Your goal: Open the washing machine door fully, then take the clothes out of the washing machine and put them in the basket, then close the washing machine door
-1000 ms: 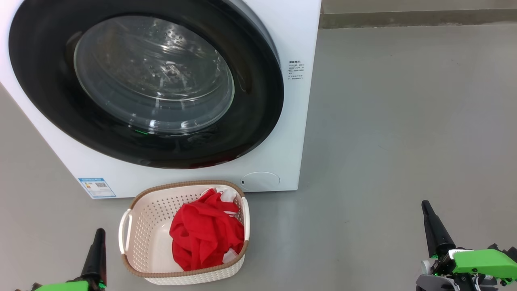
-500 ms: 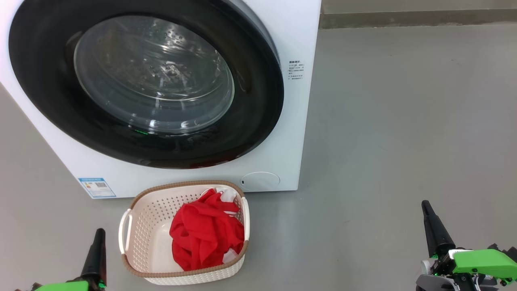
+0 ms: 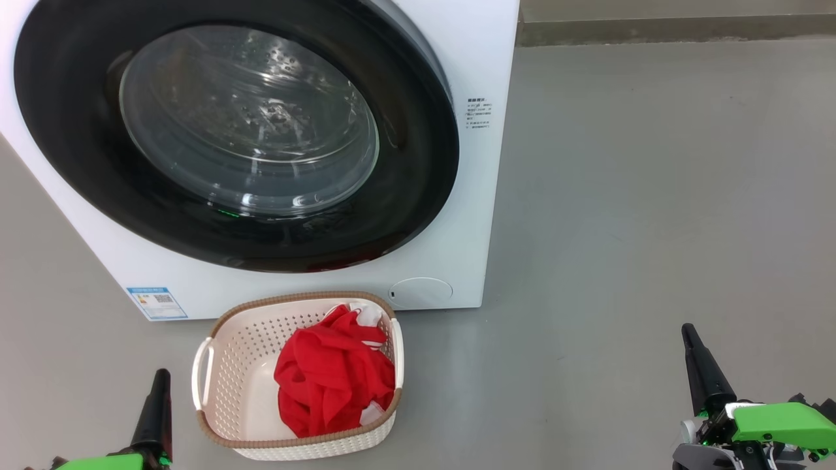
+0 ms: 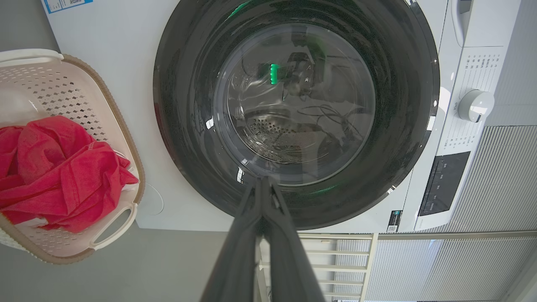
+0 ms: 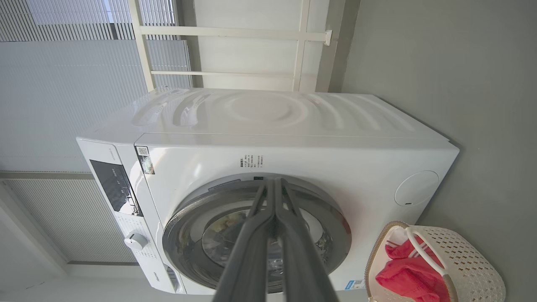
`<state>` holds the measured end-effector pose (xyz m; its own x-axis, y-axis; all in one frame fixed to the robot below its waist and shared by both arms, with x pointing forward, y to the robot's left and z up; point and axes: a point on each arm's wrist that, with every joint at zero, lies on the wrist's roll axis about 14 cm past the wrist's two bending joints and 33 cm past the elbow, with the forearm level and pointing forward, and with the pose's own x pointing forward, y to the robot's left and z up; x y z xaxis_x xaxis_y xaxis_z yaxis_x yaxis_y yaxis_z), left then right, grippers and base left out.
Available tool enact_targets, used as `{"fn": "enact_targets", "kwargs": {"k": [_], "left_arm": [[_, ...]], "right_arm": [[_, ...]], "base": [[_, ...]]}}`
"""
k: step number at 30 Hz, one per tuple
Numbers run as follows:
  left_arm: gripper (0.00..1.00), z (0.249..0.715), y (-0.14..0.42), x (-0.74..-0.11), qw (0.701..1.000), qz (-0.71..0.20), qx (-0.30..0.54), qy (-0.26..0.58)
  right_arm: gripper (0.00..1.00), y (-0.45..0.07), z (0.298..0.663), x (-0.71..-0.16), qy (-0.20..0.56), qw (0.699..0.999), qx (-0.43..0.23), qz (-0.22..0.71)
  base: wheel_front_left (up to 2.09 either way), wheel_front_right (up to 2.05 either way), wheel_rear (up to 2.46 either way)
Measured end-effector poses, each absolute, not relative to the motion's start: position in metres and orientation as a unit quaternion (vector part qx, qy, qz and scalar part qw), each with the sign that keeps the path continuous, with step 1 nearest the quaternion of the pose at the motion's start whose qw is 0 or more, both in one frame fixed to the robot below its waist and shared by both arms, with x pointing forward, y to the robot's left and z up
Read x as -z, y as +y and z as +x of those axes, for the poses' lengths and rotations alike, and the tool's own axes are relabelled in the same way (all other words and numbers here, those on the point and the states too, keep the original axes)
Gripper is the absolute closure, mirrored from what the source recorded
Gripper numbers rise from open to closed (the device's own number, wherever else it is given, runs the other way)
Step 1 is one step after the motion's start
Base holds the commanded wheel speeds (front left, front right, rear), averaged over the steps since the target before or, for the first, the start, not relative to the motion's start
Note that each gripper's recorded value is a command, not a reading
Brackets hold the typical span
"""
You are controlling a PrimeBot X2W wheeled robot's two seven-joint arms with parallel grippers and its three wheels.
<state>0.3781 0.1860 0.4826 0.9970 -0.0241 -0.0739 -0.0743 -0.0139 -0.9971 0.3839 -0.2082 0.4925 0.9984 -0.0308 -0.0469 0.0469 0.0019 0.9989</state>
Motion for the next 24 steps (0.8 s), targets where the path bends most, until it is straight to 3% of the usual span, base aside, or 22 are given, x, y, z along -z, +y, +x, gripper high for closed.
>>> {"fn": "enact_targets", "kwargs": {"k": [24], "left_arm": [[1.00, 0.3781, 0.1860, -0.4826, 0.701, -0.712, -0.018, 0.035]], "right_arm": [[1.00, -0.2082, 0.3839, -0.4925, 0.006, 0.708, 0.027, 0.706]], "base": [[0.00, 0.00, 0.00]]}}
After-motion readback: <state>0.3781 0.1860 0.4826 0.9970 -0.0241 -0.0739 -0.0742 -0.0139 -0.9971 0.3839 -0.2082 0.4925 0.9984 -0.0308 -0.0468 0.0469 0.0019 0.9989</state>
